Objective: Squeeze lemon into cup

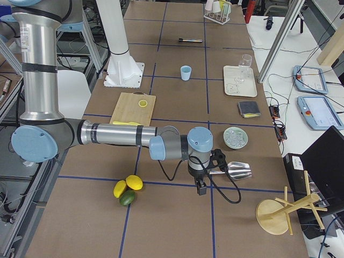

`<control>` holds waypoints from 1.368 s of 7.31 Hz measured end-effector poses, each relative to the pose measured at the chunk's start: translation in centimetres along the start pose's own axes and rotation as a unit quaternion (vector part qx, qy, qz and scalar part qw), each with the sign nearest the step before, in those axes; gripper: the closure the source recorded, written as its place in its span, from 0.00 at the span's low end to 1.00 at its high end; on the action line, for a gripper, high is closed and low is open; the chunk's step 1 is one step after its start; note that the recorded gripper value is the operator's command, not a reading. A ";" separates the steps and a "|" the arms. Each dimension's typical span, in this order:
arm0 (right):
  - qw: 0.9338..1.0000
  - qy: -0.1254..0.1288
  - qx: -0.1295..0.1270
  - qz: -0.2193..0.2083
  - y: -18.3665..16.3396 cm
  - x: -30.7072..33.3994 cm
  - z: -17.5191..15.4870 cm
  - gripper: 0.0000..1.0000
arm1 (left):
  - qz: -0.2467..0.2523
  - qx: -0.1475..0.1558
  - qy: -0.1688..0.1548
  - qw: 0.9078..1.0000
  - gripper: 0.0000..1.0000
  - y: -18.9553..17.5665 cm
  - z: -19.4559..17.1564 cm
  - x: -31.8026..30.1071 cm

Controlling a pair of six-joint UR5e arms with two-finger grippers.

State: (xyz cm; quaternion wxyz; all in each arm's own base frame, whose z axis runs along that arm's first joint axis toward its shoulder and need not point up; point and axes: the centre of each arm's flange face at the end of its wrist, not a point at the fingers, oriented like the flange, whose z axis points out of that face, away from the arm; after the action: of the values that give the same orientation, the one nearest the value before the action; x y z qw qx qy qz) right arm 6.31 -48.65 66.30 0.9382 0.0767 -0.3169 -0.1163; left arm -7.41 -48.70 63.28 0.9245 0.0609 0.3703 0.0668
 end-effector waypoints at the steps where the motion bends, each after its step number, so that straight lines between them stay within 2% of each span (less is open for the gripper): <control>1: 1.000 0.007 -0.003 -0.004 0.1 0.0 0.0 0.00 | -0.002 0.000 -0.002 1.000 0.00 0.0 0.0 -0.1; 3: 1.000 0.005 -0.004 -0.003 0.3 -0.7 -0.8 0.00 | 0.000 0.002 0.000 1.000 0.00 0.3 -0.1 0.1; 6: 1.000 -0.015 -0.005 0.011 2.3 -3.5 -4.4 0.00 | 0.009 0.010 0.000 1.000 0.00 -0.1 -0.9 0.8; 10: 0.999 -0.025 -0.012 0.023 3.6 -3.6 -4.1 0.00 | 0.013 0.013 -0.001 1.000 0.00 -0.2 -1.2 1.1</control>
State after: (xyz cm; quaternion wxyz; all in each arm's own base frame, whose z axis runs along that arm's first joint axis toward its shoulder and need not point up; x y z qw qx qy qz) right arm 6.60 -43.88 61.79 0.9330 0.0555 -0.3410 -0.1007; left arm -7.44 -48.63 61.64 0.9229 0.0780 0.3698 0.0738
